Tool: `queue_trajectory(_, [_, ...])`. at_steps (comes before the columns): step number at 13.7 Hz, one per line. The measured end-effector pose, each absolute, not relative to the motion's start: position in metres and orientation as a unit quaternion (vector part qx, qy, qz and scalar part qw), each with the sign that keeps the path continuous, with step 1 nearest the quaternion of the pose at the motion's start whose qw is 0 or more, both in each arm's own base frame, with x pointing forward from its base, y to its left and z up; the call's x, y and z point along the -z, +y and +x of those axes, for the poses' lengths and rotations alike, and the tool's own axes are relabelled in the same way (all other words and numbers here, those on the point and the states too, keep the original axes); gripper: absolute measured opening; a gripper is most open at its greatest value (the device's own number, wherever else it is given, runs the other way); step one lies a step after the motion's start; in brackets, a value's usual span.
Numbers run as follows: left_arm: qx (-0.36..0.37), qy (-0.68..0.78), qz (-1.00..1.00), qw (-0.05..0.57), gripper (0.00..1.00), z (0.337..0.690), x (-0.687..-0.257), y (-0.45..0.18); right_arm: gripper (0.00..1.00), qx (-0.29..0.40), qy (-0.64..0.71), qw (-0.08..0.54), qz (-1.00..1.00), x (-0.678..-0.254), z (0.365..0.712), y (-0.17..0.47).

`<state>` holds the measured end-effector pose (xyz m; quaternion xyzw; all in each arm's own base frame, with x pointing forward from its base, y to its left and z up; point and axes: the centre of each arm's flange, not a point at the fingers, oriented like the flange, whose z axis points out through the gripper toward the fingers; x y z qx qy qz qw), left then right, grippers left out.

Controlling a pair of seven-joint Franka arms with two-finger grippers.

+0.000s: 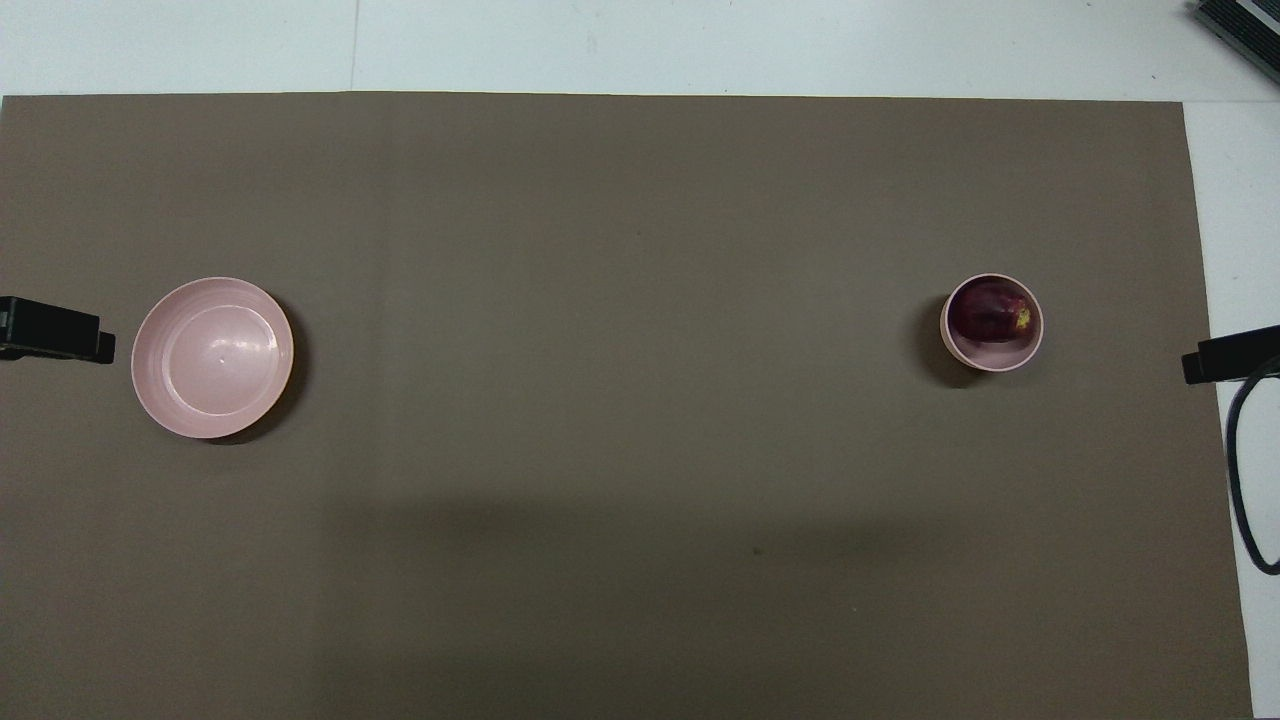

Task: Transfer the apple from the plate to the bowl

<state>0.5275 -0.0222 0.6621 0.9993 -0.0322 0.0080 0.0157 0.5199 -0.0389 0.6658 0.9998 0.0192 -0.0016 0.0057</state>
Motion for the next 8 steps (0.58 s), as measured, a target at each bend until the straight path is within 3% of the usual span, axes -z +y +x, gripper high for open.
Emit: queue_trajectory(8, [-0.008,-0.032,0.999,0.016,1.00,0.5274,-0.6621,-0.0222,1.00,0.002,0.018,0.004,1.000,-0.6659,0.5194,-0.0387])
